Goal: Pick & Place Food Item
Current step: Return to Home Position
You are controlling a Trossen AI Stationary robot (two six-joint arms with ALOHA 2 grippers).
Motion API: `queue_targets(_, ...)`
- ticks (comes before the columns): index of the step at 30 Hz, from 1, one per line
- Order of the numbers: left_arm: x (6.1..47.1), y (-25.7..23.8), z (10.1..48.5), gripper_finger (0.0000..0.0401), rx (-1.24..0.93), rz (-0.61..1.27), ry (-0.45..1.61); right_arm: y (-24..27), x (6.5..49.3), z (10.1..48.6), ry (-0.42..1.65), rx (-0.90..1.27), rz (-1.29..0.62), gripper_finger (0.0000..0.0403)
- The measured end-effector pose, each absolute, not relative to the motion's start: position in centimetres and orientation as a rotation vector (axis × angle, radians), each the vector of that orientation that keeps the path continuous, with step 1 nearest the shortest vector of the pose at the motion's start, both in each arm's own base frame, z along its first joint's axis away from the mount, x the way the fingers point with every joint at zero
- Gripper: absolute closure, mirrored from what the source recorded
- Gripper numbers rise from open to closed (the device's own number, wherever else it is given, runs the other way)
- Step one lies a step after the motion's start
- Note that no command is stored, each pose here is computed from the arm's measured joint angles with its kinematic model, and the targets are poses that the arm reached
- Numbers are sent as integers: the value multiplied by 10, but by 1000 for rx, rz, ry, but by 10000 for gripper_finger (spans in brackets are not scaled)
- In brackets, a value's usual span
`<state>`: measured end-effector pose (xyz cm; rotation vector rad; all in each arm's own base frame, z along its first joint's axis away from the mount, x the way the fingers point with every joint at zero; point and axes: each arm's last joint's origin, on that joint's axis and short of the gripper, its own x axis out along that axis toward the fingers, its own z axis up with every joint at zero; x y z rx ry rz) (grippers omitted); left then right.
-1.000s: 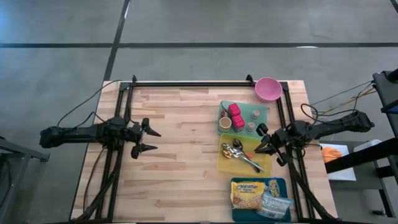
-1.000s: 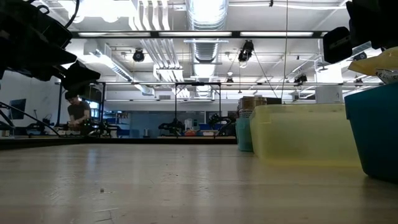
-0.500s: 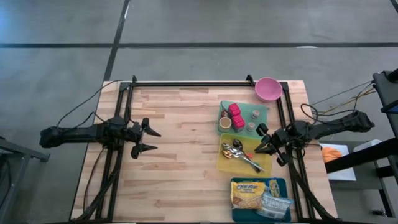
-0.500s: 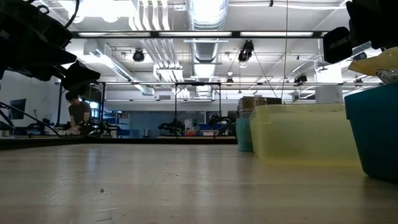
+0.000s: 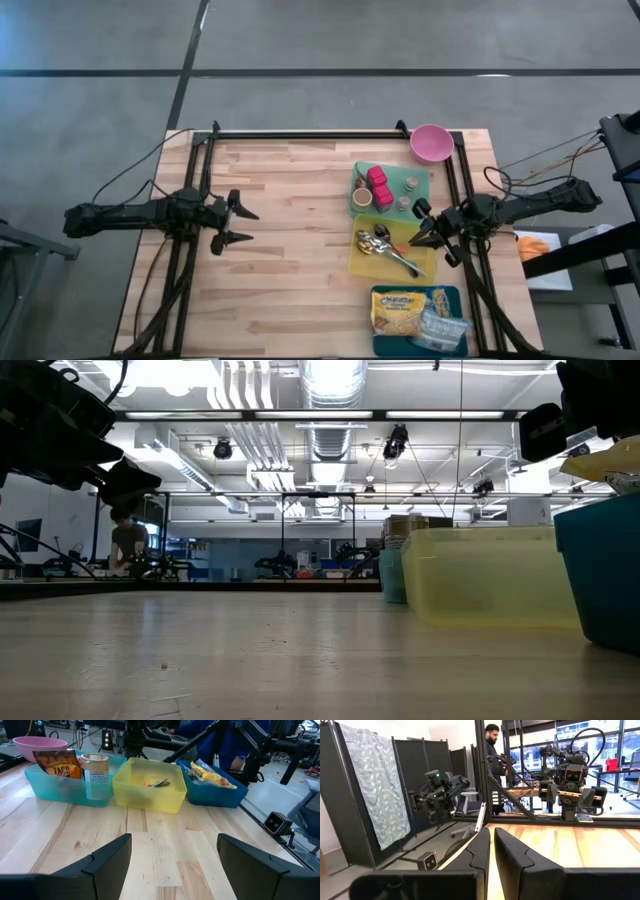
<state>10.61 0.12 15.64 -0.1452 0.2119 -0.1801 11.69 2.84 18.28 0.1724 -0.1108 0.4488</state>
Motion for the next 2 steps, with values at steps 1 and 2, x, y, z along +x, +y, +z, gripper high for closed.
queue_targets(1,106,1,156,102,-145,-180,212,28,117,183,-111,171,449,378)
queue_targets(2,106,1,156,102,-145,-180,212,28,117,183,-111,171,449,378)
